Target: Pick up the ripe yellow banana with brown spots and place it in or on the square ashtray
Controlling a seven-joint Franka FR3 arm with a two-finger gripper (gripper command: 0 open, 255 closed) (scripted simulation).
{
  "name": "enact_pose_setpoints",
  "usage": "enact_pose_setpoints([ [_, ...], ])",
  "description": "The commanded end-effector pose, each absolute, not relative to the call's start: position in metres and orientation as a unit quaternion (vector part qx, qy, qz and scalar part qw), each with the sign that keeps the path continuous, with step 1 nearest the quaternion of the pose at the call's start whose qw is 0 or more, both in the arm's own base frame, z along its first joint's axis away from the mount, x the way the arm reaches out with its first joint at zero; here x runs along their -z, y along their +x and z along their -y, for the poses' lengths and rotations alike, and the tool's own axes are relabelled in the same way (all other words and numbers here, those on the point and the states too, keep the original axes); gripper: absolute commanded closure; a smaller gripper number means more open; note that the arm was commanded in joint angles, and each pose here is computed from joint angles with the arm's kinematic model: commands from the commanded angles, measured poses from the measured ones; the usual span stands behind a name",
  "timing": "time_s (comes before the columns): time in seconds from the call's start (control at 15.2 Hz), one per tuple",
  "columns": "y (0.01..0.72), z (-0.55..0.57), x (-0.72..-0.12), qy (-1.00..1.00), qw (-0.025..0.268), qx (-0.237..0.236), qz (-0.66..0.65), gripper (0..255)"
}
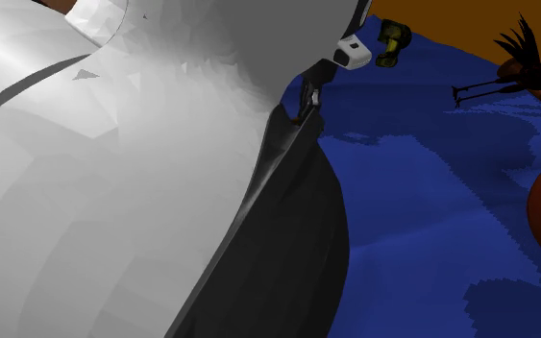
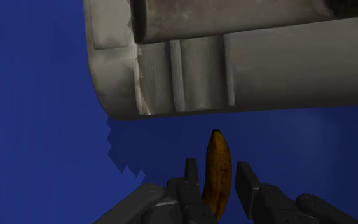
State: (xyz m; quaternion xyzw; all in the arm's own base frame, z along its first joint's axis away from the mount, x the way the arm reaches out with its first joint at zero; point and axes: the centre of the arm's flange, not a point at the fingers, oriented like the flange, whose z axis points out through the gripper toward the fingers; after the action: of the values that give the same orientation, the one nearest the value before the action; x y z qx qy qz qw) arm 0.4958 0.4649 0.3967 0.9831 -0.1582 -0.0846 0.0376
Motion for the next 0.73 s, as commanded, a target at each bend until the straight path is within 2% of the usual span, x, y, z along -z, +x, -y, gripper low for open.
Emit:
enact_pose_setpoints([
  [0.0, 0.496, -0.465, -0.396, 0.983, 0.038, 0.085, 0.158, 255],
  [0.66, 0.496, -0.465, -0.412, 0.983, 0.038, 0.085, 0.158, 255],
])
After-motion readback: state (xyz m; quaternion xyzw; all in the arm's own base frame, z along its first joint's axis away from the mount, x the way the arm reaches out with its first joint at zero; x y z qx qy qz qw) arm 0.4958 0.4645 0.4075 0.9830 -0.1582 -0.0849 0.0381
